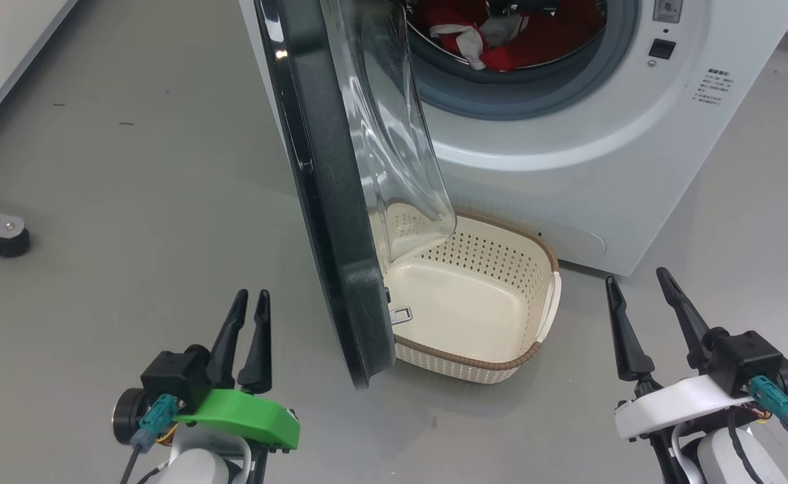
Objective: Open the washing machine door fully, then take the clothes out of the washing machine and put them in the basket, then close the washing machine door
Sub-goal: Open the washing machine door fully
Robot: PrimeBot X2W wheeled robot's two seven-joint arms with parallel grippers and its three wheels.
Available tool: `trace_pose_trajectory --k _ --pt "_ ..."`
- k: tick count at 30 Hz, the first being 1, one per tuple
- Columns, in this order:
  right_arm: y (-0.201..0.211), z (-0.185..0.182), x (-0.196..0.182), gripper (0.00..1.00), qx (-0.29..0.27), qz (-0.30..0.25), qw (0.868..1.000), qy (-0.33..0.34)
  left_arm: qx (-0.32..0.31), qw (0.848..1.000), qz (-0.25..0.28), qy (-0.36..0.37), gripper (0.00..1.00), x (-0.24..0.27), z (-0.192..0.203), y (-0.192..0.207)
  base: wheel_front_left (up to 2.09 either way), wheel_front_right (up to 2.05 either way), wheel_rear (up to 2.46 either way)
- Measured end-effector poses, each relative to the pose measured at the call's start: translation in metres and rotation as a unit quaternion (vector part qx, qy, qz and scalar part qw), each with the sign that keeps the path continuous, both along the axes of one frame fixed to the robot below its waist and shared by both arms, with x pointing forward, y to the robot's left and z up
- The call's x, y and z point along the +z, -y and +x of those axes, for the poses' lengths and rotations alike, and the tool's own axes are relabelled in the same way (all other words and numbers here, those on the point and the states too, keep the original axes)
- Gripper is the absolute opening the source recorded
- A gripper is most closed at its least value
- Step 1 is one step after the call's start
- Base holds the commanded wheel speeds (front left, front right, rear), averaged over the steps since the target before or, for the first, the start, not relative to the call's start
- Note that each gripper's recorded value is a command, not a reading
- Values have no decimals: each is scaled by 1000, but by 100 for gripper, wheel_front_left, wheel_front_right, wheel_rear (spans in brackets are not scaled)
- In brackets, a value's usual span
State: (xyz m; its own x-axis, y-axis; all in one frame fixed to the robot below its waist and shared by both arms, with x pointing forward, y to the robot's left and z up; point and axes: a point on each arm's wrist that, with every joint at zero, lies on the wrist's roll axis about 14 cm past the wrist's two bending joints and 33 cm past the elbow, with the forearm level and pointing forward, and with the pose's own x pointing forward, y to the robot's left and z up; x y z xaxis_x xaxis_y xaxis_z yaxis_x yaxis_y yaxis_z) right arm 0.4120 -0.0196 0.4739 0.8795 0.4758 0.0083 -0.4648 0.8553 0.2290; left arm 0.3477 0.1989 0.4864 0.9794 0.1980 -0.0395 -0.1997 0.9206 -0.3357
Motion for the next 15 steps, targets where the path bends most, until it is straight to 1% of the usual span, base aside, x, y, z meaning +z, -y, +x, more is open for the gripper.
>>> trace_pose_trajectory --k 15 --pt "2 -3 -2 100 1 -1 1000 0 7 1000 0 9 0 6 -1 -4 0 0 0"
